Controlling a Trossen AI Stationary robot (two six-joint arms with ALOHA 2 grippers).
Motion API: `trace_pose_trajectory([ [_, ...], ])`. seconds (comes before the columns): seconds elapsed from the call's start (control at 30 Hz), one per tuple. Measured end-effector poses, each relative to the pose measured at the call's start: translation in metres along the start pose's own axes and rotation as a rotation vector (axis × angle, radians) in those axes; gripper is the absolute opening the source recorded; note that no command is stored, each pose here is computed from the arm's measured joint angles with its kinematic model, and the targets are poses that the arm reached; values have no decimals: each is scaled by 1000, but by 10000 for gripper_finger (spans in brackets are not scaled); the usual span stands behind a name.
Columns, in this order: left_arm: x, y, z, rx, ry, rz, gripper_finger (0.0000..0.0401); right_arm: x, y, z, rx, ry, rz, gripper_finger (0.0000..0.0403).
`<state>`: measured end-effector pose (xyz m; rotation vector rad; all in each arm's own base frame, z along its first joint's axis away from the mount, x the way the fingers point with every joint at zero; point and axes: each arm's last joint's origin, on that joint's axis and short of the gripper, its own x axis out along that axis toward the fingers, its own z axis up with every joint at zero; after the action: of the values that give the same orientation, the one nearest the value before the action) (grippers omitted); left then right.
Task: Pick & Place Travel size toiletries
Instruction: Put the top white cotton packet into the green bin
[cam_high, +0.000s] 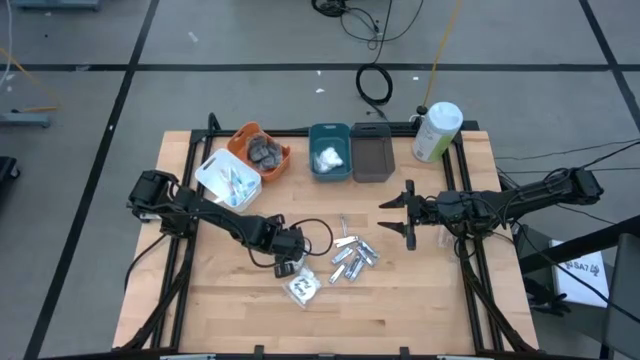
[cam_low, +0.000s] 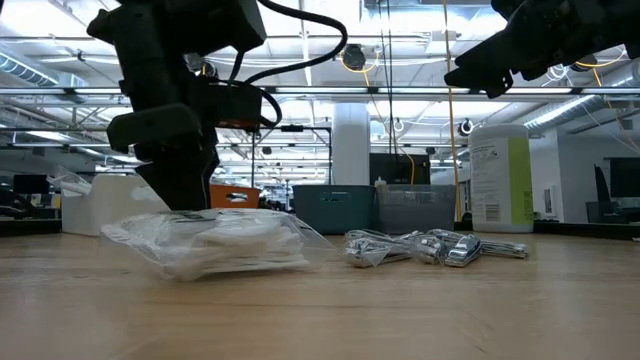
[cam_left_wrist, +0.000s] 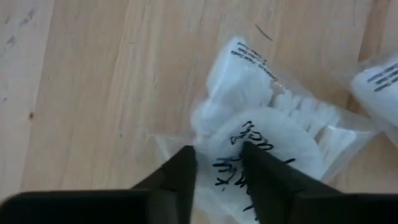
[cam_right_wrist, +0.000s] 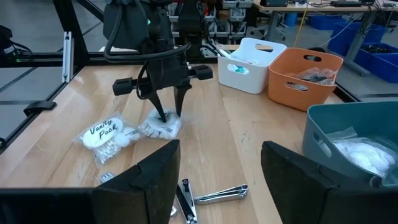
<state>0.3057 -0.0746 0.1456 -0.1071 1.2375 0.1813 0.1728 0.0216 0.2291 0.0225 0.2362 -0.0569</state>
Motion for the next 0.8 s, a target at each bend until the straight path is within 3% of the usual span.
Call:
trace_pose_trajectory([
  [0.23,0,4,2,-6,9,-17,10,0,0,0,0,0,0,212],
  [0.5,-5,11,4,-9,-4,-12,4,0,0,0,0,0,0,212],
  [0.8,-36,16,10,10,-124,-17,5,0,0,0,0,0,0,212],
])
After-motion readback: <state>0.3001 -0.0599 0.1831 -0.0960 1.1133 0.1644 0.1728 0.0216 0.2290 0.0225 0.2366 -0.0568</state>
